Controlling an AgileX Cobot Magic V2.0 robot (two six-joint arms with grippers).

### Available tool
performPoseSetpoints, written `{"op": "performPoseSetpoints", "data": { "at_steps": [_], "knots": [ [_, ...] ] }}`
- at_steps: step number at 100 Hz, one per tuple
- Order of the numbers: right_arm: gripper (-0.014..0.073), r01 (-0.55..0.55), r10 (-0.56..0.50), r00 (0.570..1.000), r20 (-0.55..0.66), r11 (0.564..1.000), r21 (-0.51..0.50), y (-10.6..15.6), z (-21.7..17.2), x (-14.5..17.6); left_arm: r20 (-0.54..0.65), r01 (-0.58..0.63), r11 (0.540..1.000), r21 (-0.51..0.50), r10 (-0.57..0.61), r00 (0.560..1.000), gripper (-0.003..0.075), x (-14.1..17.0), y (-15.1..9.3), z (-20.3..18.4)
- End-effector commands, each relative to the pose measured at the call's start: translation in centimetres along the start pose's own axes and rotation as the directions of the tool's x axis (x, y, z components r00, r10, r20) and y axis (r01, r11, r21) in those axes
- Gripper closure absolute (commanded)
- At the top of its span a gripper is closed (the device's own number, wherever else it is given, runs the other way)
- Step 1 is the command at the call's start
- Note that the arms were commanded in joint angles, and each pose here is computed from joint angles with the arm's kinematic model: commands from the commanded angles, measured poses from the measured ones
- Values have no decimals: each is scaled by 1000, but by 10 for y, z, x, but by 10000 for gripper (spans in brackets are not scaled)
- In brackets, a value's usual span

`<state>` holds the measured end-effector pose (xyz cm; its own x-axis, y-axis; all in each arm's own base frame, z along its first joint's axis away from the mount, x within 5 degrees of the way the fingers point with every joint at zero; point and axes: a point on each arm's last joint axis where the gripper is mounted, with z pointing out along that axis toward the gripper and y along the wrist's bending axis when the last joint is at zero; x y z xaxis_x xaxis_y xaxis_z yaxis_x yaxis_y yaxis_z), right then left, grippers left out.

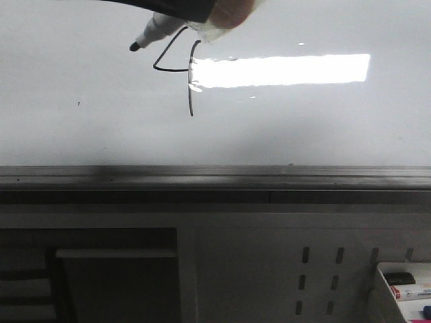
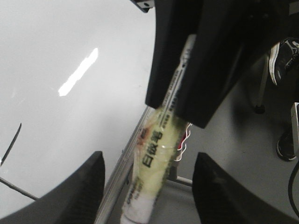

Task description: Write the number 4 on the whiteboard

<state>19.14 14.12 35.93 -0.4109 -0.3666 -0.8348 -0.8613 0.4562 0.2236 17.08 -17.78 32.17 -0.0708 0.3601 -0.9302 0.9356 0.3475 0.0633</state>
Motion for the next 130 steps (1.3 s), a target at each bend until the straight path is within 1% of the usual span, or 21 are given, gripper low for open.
{"op": "performPoseSetpoints", "data": {
  "at_steps": [1, 6, 14, 28, 33, 40, 59, 66, 81, 86, 92, 100, 104, 106, 107, 108, 109, 112, 119, 123, 130],
  "knots": [
    [644, 10, -10, 998, 68, 1000, -3, 5, -10, -13, 63, 6, 1000, -12, -5, 998, 346, -17, 1, -3],
    [644, 10, -10, 998, 68, 1000, -3, 5, -10, -13, 61, 7, 1000, -12, -6, 998, 349, -17, 2, -2],
    [644, 10, -10, 998, 68, 1000, -3, 5, -10, -13, 57, 4, 1000, -11, -3, 998, 385, -17, 2, -1],
    [644, 11, -10, 998, 67, 1000, -5, 6, -10, -13, 45, -5, 1000, -4, 5, 999, 501, -15, 2, 0],
    [644, 11, -10, 998, 63, 1000, -10, 6, -10, -12, 33, -10, 1000, 8, 10, 999, 528, -13, 2, 2],
    [644, 11, -10, 998, 60, 1000, -14, 6, -10, -12, 21, -15, 1000, 21, 14, 1000, 544, -11, 2, 4],
    [645, 11, -10, 998, 57, 1000, -18, 7, -9, -12, 20, -16, 1000, 20, 16, 1000, 554, -11, 2, 4],
    [645, 11, -10, 998, 57, 1000, -18, 7, -9, -12, 20, -17, 1000, 18, 16, 1000, 599, -12, 2, 4],
    [644, 11, -10, 998, 57, 1000, -18, 7, -9, -12, 22, -18, 1000, 18, 17, 1000, 743, -12, 2, 4],
    [636, 11, -10, 998, 56, 1000, -19, 7, -9, -12, 21, -19, 1000, 18, 19, 1000, 741, -12, 2, 4],
    [602, 11, -10, 998, 55, 1000, -20, 7, -9, -12, 24, -21, 1000, 14, 21, 999, 741, -13, 2, 3],
    [515, 12, -10, 998, 55, 1000, -21, 7, -9, -12, 34, -27, 1000, -3, 27, 999, 741, -15, 2, 0],
    [445, 12, -10, 998, 55, 1000, -21, 7, -9, -12, 39, -29, 999, -25, 30, 999, 741, -16, 3, -2],
    [391, 12, -10, 998, 55, 1000, -21, 7, -9, -12, 45, -31, 999, -37, 33, 998, 741, -17, 3, -3],
    [391, 11, -10, 998, 56, 1000, -20, 7, -9, -12, 46, -28, 999, -39, 30, 998, 741, -17, 4, -4],
    [348, 13, -12, 998, 57, 1000, -19, 7, -10, -12, 49, -26, 998, -50, 28, 998, 741, -18, 4, -5],
    [348, 13, -12, 998, 57, 1000, -19, 7, -10, -12, 48, -25, 998, -50, 27, 998, 741, -18, 5, -5],
    [279, 14, -13, 998, 64, 1000, -12, 7, -10, -13, 55, -23, 997, -72, 27, 998, 741, -19, 6, -7],
    [183, 10, -12, 996, 89, 1000, 23, 3, -15, -16, 70, 6, 993, -118, 2, 998, 741, -21, 10, -14],
    [163, 3, -8, 995, 103, 999, 49, -1, -21, -17, 78, 31, 989, -146, -19, 997, 741, -20, 12, -20],
    [162, -18, 3, 990, 139, 994, 103, -6, -34, -18, 97, 83, 975, -207, -64, 993, 741, -17, 17, -31]
  ]
}}
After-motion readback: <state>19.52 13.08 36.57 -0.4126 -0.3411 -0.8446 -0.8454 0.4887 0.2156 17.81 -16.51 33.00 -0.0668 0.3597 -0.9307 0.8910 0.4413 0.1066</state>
